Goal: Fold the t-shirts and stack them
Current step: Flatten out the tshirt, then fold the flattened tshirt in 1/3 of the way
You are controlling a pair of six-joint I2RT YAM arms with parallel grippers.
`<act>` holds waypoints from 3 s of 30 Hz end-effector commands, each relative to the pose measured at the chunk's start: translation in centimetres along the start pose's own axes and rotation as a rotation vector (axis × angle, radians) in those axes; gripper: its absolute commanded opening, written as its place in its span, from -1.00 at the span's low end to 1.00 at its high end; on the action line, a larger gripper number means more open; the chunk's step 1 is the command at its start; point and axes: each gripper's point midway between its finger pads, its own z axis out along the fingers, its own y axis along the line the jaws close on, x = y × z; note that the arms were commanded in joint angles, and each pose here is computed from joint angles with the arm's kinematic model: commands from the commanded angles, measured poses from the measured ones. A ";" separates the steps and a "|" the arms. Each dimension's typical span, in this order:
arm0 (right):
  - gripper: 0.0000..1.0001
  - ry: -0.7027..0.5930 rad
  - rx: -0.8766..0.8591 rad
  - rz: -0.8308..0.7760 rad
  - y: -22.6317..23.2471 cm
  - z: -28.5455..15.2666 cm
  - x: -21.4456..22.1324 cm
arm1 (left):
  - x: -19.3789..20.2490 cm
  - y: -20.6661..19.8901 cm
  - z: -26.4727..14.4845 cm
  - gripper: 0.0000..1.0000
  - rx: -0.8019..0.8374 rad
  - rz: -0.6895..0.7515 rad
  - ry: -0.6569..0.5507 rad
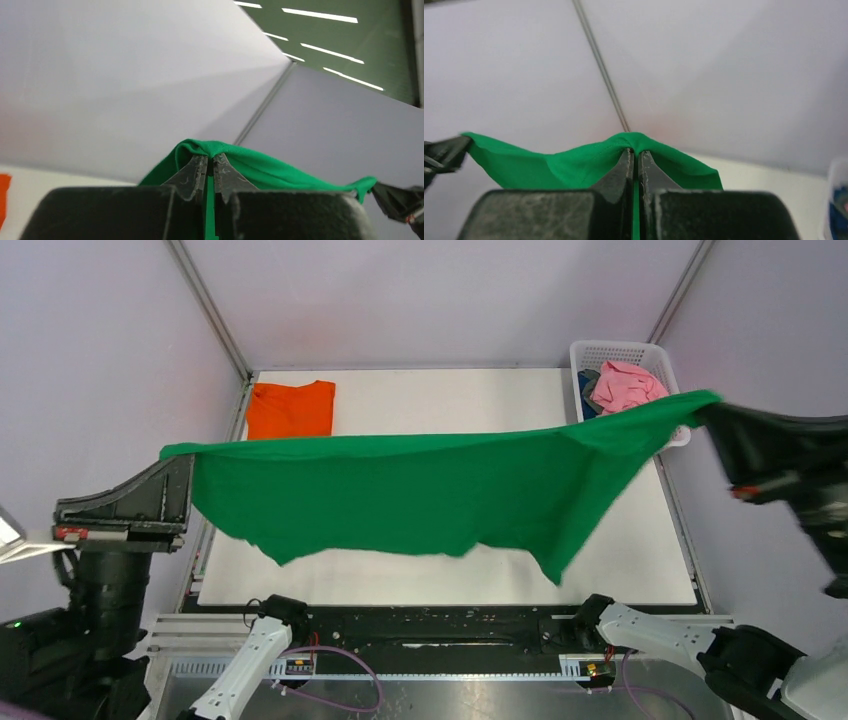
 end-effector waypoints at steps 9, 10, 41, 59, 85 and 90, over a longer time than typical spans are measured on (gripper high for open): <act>-1.00 -0.009 0.183 -0.240 -3.6 1.7 -0.2 | 1.8 0.3 2.9 -1.00 0.009 0.045 0.068; -1.00 -0.005 0.231 -0.270 -4.6 2.2 0.5 | 3.1 1.6 3.6 -1.00 -0.022 0.047 0.093; -0.93 0.718 0.819 -0.337 -30.9 25.2 46.3 | 42.3 49.1 18.1 -1.00 -0.991 0.219 0.753; -0.93 1.002 0.803 -0.193 -25.7 10.8 44.2 | 40.2 46.0 11.0 -1.00 -1.017 0.125 0.773; 0.99 1.247 0.720 0.032 -14.2 -4.6 50.1 | 35.2 42.0 3.6 0.98 -1.107 0.140 0.794; 0.99 1.143 0.718 0.016 -15.1 -1.4 50.1 | 37.2 39.6 5.0 0.98 -0.948 0.031 0.870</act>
